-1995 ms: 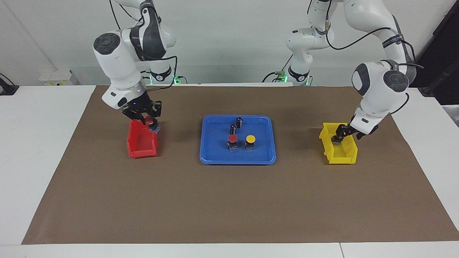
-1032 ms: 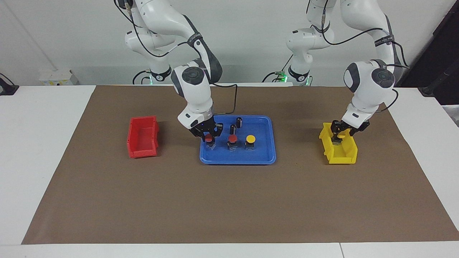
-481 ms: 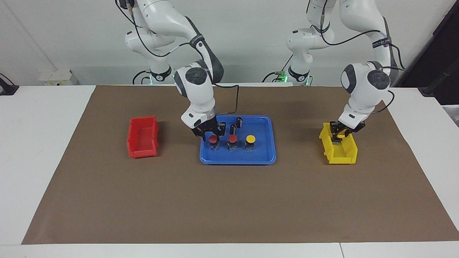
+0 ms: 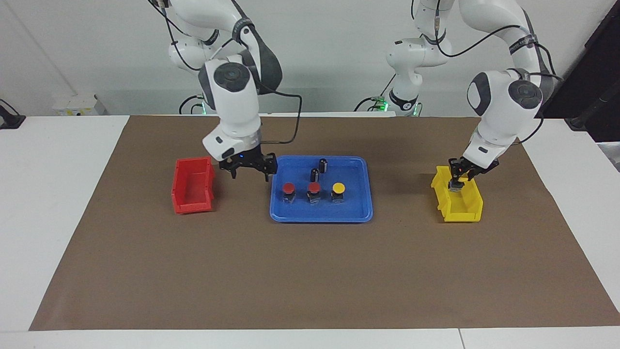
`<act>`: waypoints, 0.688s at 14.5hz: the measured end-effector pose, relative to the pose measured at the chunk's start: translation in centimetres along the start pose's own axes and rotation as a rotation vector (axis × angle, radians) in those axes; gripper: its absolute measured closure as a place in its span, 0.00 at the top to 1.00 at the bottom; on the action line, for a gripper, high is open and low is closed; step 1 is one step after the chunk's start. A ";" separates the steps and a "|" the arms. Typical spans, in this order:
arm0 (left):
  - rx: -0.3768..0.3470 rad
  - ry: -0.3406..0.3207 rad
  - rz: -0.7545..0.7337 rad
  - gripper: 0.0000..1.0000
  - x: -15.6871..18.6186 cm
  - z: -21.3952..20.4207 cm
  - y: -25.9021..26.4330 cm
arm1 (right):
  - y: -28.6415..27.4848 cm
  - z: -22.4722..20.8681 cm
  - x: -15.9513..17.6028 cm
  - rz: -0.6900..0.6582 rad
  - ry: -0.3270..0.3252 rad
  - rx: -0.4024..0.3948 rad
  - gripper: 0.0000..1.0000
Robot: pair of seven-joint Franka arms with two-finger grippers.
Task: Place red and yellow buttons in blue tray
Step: 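Place the yellow button in the tray while the right gripper withdraws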
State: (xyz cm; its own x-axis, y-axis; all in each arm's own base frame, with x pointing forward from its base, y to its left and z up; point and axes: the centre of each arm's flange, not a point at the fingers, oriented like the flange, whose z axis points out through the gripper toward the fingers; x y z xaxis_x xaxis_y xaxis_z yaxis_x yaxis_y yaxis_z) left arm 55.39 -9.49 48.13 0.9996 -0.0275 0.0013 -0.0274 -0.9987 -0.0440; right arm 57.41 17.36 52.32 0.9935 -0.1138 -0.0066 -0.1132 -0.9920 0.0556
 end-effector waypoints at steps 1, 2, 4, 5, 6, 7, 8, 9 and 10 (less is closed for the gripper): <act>-0.017 0.027 -0.030 0.41 -0.2 -1.6 4.4 | 2.1 -1.7 0.0 -0.009 -0.005 -0.004 1.00; -0.040 0.039 -0.051 0.41 -1.0 -1.9 8.6 | 4.0 -2.9 -0.1 -0.015 -0.010 -0.008 1.00; -0.078 0.046 -0.047 0.41 -2.7 -0.3 15.9 | 7.9 -5.1 -0.8 -0.033 -0.028 -0.015 1.00; -0.087 0.048 -0.042 0.41 -3.2 1.2 18.3 | 9.8 -6.3 -1.3 -0.046 -0.036 -0.018 1.00; -0.095 0.049 -0.039 0.41 -3.4 2.6 20.1 | 11.5 -7.4 -1.9 -0.058 -0.043 -0.019 1.00; -0.099 0.048 -0.035 0.41 -3.5 4.1 21.4 | 13.4 -8.2 -2.4 -0.073 -0.055 -0.021 1.00; -0.099 0.042 -0.032 0.41 -3.4 5.5 22.2 | 15.1 -8.8 -2.6 -0.091 -0.064 -0.021 1.00; -0.098 0.037 -0.031 0.41 -3.1 6.7 22.5 | 16.7 -9.2 -2.7 -0.104 -0.067 -0.018 1.00; -0.097 0.033 -0.034 0.41 -2.8 7.7 22.6 | 18.0 -9.3 -2.5 -0.103 -0.070 -0.016 1.00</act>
State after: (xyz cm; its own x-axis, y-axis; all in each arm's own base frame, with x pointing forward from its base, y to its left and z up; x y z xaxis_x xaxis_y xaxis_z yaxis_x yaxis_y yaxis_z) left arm 51.99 -31.61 39.40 0.9994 0.0072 0.0343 0.0053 -0.9986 0.0532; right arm 52.96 0.26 62.67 0.9965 -0.0153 -0.0826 -0.0097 -0.9977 0.0669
